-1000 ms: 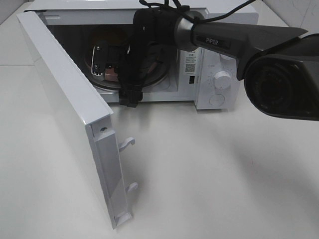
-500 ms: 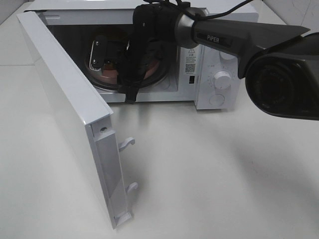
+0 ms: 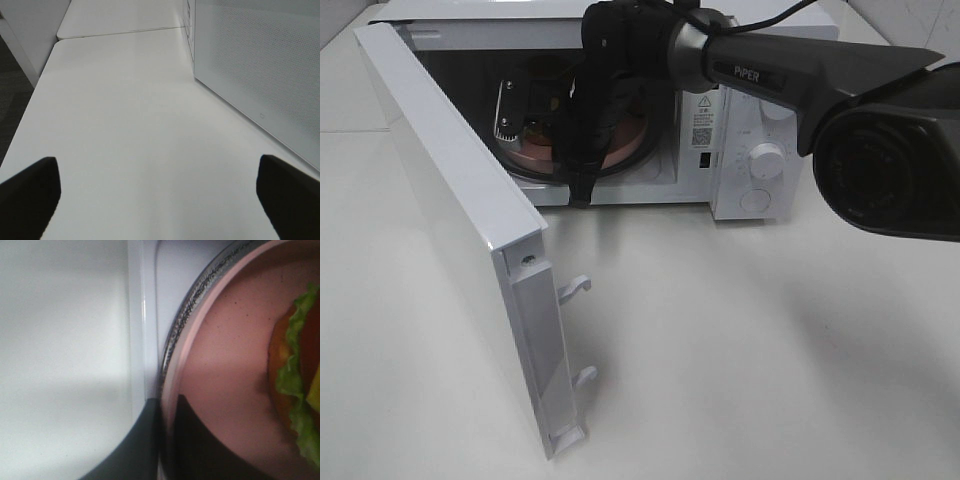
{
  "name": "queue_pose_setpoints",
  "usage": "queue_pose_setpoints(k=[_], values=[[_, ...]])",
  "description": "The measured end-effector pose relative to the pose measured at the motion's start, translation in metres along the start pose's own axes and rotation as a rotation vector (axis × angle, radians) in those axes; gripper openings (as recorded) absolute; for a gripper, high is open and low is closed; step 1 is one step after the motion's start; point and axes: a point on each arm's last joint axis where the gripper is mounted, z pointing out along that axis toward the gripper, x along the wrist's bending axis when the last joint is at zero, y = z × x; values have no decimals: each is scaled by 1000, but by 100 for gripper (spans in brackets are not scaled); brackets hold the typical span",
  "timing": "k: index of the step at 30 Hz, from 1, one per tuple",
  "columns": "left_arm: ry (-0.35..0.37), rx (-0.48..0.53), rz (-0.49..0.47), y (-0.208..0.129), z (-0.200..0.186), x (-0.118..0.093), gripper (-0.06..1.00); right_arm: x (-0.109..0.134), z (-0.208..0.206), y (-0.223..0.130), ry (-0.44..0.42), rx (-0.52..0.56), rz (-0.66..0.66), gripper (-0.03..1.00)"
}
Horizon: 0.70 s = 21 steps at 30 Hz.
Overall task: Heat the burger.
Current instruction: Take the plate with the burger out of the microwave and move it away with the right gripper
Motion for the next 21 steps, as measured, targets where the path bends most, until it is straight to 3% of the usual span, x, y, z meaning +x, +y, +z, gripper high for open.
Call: queue_pose_setpoints(k=[21], values=[[0,0,0,0,0,0,99,5,-23,-5,105,76,-36,5]])
